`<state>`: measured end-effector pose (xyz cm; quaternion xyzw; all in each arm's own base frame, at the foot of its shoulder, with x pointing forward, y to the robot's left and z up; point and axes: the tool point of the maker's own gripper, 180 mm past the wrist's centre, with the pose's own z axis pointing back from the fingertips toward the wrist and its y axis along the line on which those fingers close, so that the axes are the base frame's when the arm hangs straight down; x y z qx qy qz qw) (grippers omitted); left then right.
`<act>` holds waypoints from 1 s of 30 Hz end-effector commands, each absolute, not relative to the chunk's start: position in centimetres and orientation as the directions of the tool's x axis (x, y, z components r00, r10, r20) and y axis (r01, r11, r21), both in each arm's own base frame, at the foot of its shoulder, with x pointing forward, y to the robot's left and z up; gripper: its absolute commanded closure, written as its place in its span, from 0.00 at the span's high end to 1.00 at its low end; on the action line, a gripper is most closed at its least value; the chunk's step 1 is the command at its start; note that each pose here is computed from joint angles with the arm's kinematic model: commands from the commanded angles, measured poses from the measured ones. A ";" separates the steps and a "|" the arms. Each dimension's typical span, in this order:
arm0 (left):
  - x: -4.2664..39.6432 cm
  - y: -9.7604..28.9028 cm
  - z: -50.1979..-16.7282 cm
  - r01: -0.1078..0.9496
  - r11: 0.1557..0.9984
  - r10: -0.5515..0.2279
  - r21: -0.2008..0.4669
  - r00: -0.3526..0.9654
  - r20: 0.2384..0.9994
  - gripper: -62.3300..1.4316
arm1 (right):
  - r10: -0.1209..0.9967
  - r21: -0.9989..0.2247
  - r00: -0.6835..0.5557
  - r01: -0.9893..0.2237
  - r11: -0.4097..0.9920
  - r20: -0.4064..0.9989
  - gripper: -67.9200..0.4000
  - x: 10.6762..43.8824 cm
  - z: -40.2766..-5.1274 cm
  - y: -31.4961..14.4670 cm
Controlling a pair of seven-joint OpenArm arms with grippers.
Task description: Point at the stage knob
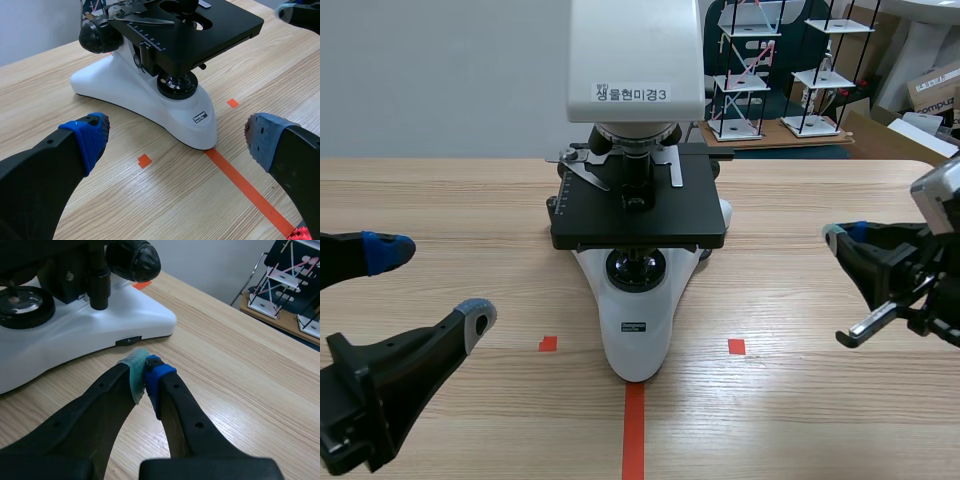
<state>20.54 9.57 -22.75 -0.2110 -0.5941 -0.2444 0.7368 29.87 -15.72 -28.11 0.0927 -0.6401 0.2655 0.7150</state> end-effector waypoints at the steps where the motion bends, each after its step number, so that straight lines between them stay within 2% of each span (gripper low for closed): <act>1: 20.6 9.6 -22.1 0.605 0.796 -0.093 -0.021 0.157 0.983 0.91 | 0.240 -0.214 -0.010 -0.485 0.848 0.971 0.01 31.1 -26.9 -15.8; 9: 20.6 9.6 -22.1 0.605 0.796 -0.093 -0.021 0.157 0.983 0.91 | 0.204 -0.200 -0.043 -0.473 0.858 0.978 0.01 33.2 -29.4 -15.0; 15: 20.6 9.6 -22.1 0.605 0.796 -0.093 -0.021 0.157 0.983 0.91 | 0.166 -0.198 -0.107 -0.519 0.831 0.980 0.01 33.6 -30.0 -12.8; 23: 20.6 9.6 -22.1 0.605 0.796 -0.093 -0.021 0.157 0.983 0.91 | 0.148 -0.191 -0.122 -0.543 0.818 0.981 0.01 34.9 -30.5 -10.8; 30: 20.6 9.6 -22.1 0.605 0.796 -0.093 -0.021 0.157 0.983 0.91 | 0.160 -0.206 -0.131 -0.567 0.797 0.978 0.01 34.8 -30.7 -10.0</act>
